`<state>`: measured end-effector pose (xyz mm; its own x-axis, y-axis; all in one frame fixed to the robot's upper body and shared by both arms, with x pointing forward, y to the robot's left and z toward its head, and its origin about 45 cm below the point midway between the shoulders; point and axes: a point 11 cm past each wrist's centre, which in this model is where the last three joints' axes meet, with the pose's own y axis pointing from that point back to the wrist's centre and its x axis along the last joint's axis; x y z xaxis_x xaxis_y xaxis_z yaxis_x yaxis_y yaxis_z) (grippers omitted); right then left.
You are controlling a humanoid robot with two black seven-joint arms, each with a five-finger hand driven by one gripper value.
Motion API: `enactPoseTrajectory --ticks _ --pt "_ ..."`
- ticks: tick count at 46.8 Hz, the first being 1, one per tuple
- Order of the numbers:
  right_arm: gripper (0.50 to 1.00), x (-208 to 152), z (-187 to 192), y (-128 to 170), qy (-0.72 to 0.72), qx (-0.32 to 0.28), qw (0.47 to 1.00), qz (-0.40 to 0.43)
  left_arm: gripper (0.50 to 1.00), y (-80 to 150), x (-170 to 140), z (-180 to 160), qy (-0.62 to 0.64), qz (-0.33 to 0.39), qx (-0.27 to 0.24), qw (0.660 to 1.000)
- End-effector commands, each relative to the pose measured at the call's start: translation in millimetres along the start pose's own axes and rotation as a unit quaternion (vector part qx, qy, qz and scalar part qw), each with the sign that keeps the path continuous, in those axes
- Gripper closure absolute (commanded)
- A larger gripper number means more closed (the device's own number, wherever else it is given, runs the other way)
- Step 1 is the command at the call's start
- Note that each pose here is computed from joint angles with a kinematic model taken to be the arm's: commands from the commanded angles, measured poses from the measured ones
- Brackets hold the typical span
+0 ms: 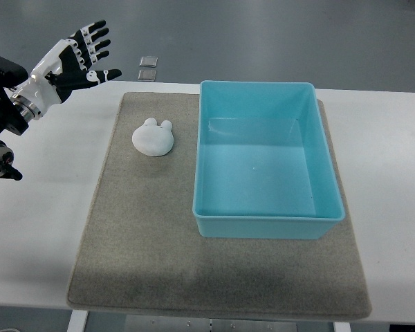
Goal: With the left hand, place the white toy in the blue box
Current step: 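Swing the left hand down and reach toward the white bunny toy, then close the left hand fingers around the white bunny toy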
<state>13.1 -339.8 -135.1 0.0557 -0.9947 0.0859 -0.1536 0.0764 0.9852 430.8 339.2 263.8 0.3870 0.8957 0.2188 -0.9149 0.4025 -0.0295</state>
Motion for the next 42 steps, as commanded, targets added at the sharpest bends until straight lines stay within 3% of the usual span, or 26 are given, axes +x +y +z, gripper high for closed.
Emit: enactPoseTrajectory --ticks 1,5,12,23,42 --pt "0.564 0 0 0 0.000 0.000 1.000 0.000 0.508 3 -4 -9 -0.067 -0.023 0.031 0.997" --pt "0.564 0 0 0 0.000 0.000 1.000 0.001 0.506 5 -10 -16 -0.142 -0.044 0.050 0.988" --pt "0.564 0 0 0 0.000 0.000 1.000 0.001 0.506 5 -21 -6 -0.250 -0.082 0.040 0.964" --pt "0.564 0 0 0 0.000 0.000 1.000 0.000 0.508 3 -45 1 -0.324 -0.134 0.017 0.937" --pt "0.564 0 1 0 0.000 -0.001 1.000 0.001 0.514 3 -51 -7 -0.420 -0.180 0.027 0.889"
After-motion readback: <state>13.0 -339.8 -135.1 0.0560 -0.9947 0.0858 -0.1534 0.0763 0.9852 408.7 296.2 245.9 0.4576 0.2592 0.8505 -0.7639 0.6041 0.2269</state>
